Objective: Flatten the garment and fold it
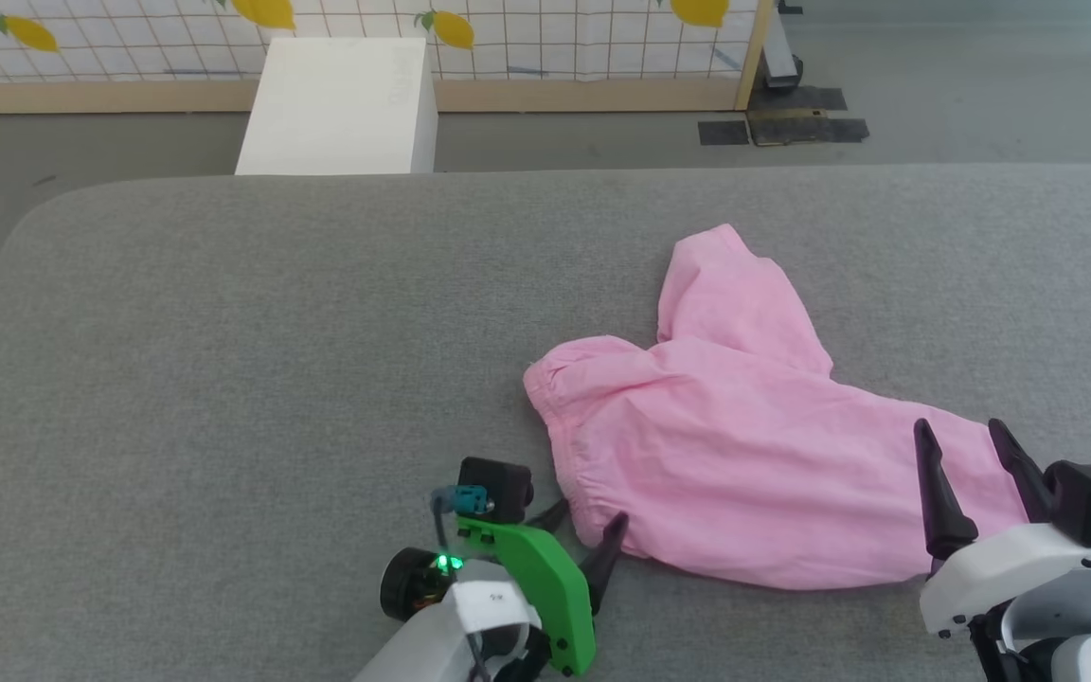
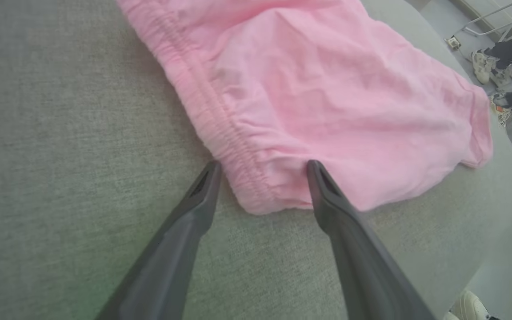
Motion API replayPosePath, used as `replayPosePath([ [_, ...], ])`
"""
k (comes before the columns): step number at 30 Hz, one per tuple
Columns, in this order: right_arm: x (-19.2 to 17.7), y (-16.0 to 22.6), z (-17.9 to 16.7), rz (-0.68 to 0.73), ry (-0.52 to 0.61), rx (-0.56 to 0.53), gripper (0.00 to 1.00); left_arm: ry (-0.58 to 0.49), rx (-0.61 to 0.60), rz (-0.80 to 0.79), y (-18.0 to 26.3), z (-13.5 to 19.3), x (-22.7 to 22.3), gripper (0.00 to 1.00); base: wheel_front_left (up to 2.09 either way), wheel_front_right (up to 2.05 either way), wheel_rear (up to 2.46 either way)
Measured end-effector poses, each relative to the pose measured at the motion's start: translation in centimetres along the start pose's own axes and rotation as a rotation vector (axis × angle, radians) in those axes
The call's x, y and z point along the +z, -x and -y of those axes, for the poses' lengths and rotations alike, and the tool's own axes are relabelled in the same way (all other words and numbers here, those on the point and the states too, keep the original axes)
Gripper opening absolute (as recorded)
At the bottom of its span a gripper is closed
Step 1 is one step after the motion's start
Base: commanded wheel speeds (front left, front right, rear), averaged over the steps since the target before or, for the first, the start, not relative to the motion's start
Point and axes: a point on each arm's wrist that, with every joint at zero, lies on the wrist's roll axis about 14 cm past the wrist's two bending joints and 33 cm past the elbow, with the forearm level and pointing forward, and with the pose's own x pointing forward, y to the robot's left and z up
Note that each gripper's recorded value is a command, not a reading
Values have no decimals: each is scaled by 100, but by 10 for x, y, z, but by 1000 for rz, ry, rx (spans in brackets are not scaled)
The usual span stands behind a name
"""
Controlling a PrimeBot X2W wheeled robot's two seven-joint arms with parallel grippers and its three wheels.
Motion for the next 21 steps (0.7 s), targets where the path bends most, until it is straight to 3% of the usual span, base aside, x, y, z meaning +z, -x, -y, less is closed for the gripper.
replayPosePath([
  [7, -5, -2, 0, -15, -15, 0, 100, 26, 23, -128, -12, 0, -17, 100, 0, 0, 0],
  [8, -6, -2, -1, -17, -18, 3, 100, 28, 17, -135, -12, 2, -18, 96, 0, 0, 0],
  [9, -6, -3, -2, -19, -19, 6, 100, 34, 13, -133, -13, 4, -17, 40, 0, 0, 0],
  [10, -7, -3, -4, -19, -22, 11, 100, 36, 18, -115, -13, 3, -13, 0, 0, 0, 0],
  [16, -4, -9, -12, -8, -25, 34, 100, 70, 98, 22, -2, -20, 17, 0, 0, 0, 0],
  [21, -1, -16, -27, 1, -22, 79, 100, 77, 297, 58, 45, -80, 20, 0, 0, 0, 0],
])
